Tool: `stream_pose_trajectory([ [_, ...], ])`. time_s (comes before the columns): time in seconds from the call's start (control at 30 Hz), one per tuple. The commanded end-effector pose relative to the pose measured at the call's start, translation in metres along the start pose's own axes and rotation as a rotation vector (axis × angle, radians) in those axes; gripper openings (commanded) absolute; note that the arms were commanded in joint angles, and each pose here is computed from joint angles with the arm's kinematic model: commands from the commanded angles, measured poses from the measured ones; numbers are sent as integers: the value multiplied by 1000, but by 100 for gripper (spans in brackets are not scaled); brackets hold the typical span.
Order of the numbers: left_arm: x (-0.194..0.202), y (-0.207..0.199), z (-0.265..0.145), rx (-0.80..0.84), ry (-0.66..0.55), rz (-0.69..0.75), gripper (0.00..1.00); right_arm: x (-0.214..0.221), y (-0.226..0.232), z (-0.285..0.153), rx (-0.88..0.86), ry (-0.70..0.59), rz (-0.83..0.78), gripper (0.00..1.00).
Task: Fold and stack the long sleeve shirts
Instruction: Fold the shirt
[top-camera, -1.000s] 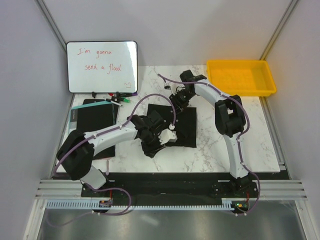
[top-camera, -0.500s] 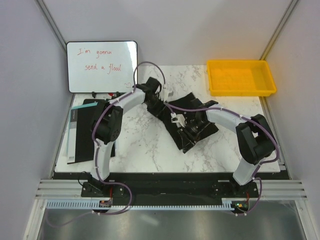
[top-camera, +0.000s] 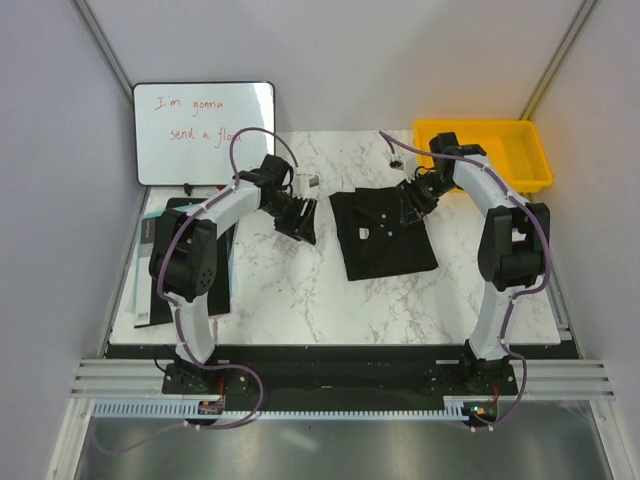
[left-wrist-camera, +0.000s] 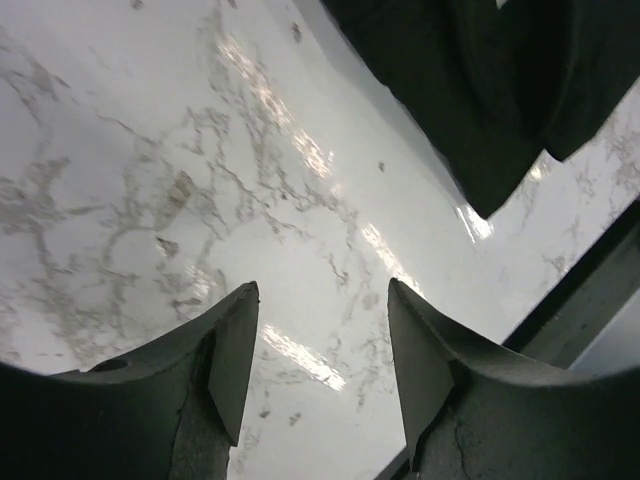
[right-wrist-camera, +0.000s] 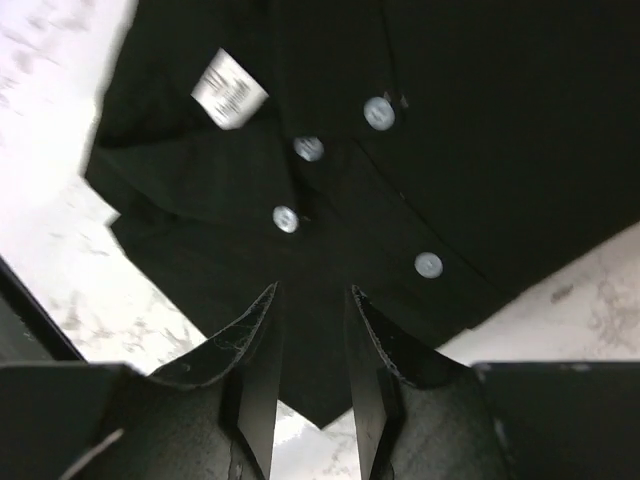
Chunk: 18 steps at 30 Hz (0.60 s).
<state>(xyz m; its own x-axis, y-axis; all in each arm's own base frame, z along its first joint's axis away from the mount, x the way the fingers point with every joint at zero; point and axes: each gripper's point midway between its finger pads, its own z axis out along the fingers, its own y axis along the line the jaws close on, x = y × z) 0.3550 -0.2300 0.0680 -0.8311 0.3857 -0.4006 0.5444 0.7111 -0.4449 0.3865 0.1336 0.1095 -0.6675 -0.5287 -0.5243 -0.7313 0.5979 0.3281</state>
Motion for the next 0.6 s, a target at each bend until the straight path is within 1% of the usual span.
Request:
stream_pose_trajectory([
  [0.0,-6,-36,-23,88,-72,-38,63,44,-23,0,88,175,-52,38],
  [0.1,0,-35,-23,90,-73,-63,66,72,-16,8,88,215,-36,37],
  [0.13,0,-34,-22,96,-74,-73,66,91,-11,15,72,252,-15,37],
  [0.23,-4,-28,-21,110,-82,-106,66,113,4,36,17,298,11,36],
  [0.33,-14,-20,-25,111,-102,-129,67,128,30,60,-55,338,35,35],
  [0.4,-17,-12,-27,100,-106,-141,67,119,63,77,-150,314,38,35],
  [0.43,-25,-11,-30,98,-121,-131,67,117,83,84,-209,302,57,36],
  [0.47,-30,-8,-30,91,-127,-123,67,101,130,97,-334,275,89,37],
  [0.53,-39,-5,-27,92,-126,-115,67,75,189,100,-474,231,93,42],
  [0.57,-41,-5,-24,110,-119,-108,67,50,224,102,-533,192,72,44],
])
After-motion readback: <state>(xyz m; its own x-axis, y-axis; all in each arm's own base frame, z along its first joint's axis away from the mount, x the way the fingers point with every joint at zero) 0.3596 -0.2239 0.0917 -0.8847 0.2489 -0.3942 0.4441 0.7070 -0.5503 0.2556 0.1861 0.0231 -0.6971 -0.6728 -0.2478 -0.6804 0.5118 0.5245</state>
